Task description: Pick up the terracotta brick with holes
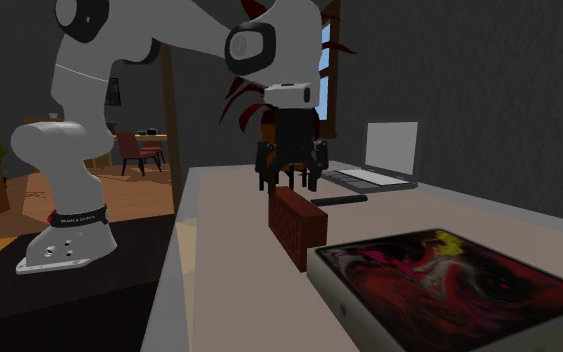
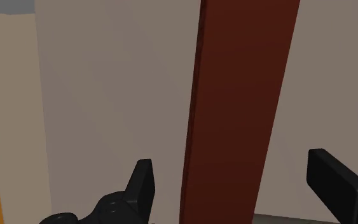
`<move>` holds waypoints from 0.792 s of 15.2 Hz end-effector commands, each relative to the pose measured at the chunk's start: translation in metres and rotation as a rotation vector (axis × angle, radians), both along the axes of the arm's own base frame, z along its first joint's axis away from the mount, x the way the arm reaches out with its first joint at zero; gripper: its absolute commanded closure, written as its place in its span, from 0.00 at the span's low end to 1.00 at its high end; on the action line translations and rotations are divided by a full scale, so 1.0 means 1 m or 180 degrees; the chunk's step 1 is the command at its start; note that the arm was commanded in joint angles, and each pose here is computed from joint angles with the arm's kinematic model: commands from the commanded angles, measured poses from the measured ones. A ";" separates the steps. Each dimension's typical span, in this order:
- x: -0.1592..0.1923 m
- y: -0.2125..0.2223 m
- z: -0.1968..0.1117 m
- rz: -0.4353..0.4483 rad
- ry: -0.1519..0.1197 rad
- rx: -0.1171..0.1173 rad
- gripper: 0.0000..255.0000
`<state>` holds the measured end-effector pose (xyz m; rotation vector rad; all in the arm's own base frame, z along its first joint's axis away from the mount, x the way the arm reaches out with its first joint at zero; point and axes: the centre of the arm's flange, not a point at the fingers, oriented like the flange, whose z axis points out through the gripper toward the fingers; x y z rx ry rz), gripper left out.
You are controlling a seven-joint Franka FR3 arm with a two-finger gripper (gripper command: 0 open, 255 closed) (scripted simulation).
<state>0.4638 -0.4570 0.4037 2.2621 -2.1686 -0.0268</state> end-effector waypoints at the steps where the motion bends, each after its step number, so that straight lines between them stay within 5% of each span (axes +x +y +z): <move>1: 0.000 -0.002 -0.009 -0.0023 0.0000 -0.0003 0.00; 7: 0.000 -0.002 -0.034 -0.0023 0.0000 -0.0004 0.00; 8: 0.000 -0.002 -0.034 -0.0023 0.0000 -0.0003 1.00; 12: 0.000 -0.002 -0.034 -0.0023 0.0000 -0.0003 1.00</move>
